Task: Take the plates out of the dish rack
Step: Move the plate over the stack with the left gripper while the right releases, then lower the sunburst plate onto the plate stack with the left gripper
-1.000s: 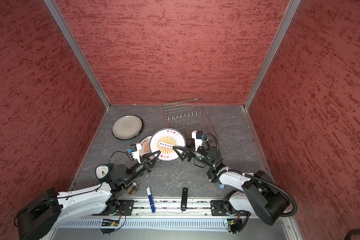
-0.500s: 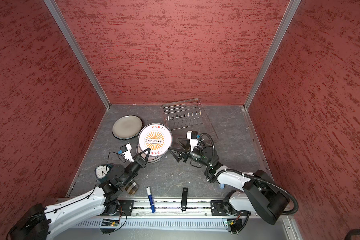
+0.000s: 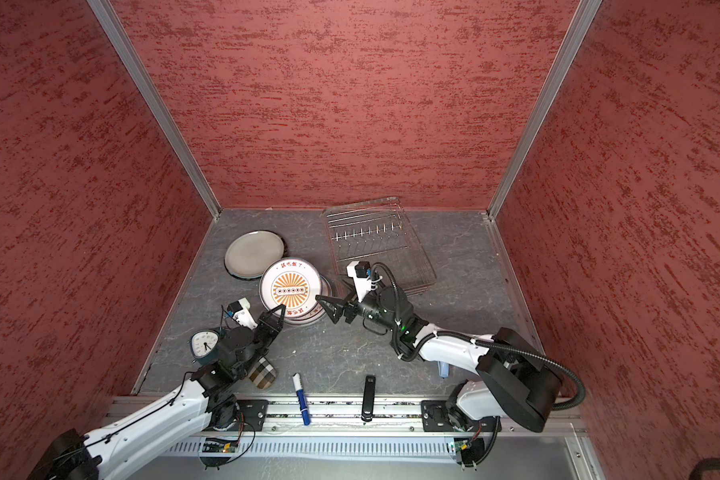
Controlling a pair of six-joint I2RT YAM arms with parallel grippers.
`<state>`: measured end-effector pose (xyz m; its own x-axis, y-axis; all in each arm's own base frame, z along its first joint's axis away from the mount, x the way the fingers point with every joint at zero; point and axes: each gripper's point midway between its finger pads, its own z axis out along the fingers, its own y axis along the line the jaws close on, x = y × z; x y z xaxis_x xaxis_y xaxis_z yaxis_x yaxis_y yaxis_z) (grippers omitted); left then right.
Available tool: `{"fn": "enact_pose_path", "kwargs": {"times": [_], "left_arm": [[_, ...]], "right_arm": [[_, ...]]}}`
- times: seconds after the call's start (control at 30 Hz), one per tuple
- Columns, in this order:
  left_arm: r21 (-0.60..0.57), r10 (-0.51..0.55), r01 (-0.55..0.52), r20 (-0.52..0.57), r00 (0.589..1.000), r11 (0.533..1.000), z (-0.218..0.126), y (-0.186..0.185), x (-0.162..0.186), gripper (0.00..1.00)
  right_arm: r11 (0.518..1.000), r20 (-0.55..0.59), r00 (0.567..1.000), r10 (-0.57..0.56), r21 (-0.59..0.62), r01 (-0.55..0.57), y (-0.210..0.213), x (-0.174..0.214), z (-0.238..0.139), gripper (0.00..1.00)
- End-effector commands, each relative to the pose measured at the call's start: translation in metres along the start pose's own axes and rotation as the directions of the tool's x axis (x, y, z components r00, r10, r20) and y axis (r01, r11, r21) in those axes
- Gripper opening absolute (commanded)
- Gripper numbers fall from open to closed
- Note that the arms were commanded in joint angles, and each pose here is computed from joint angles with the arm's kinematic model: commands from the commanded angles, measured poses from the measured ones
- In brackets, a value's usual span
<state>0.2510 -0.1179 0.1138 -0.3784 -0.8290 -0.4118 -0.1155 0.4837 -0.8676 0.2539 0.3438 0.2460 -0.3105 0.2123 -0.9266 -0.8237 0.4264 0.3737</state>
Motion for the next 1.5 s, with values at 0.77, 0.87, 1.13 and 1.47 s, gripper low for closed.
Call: {"fn": "enact_pose_path", "kwargs": {"times": [0.77, 0.87, 1.13, 1.47], "left_arm": [[-0.232, -0.260, 0.238, -0.066, 0.963, 0.943, 0.016, 0.013, 0.013, 0.00], [-0.247, -0.270, 0.246, -0.066, 0.961, 0.937, 0.017, 0.016, 0.014, 0.00], [-0.267, -0.285, 0.260, -0.059, 0.957, 0.928, 0.017, 0.022, 0.016, 0.03], [-0.287, -0.299, 0.270, -0.062, 0.952, 0.919, 0.020, 0.026, 0.017, 0.15]], "right_arm": [[0.968, -0.129, 0.983, -0.134, 0.197, 0.157, -0.015, 0.030, 0.036, 0.99], [0.967, -0.129, 0.983, -0.133, 0.202, 0.158, -0.016, 0.031, 0.036, 0.99], [0.964, -0.135, 0.981, -0.138, 0.210, 0.164, -0.017, 0.033, 0.038, 0.99], [0.963, -0.144, 0.980, -0.137, 0.213, 0.166, -0.017, 0.035, 0.041, 0.99]]}}
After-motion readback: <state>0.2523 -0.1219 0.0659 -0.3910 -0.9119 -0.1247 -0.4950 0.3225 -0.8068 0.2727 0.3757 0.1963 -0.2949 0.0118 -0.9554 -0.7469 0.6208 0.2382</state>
